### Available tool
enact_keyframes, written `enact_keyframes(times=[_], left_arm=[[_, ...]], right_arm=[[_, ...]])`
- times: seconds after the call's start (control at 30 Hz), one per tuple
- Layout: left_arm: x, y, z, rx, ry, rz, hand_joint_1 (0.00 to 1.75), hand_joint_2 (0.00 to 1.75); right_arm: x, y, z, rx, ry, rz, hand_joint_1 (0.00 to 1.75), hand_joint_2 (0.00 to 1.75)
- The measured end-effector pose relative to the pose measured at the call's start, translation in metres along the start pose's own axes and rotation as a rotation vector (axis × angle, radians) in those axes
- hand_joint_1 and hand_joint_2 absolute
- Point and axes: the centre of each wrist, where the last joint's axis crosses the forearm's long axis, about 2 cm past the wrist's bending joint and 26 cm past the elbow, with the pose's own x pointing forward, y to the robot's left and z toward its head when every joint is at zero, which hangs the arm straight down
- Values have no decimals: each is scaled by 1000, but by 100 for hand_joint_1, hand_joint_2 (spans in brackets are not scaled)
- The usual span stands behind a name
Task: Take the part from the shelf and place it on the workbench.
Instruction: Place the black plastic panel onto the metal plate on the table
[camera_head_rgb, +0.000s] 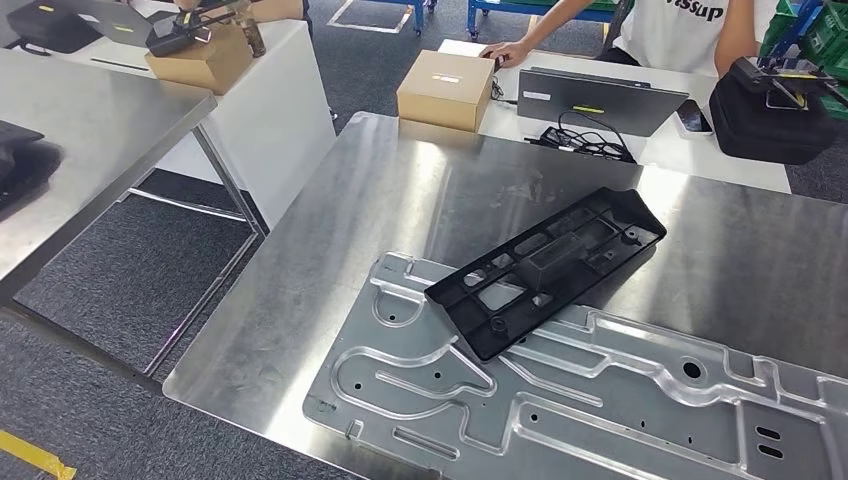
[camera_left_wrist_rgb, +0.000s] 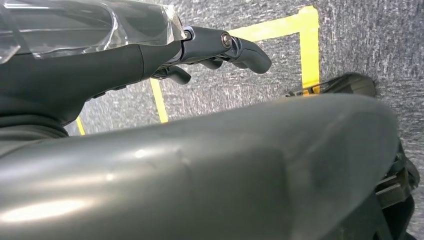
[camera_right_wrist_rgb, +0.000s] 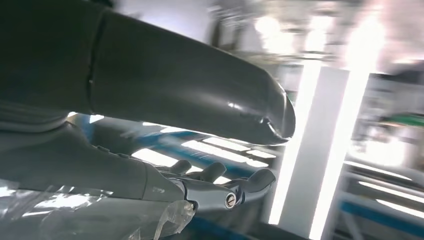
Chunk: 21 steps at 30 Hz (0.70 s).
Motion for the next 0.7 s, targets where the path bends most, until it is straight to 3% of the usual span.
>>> enact_keyframes(times=[0.27, 0.5, 0.7], left_arm=[[1, -12, 0, -2, 28, 43, 0, 0], [4, -27, 0, -25, 67, 122, 0, 0], [3, -35, 1, -40, 75, 186, 0, 0]], right_arm=[[-24, 80, -5, 159, 196, 218, 0, 0], [-22, 150, 10, 362, 96, 381, 0, 0], [1, 183, 23, 477, -14, 541, 0, 0]])
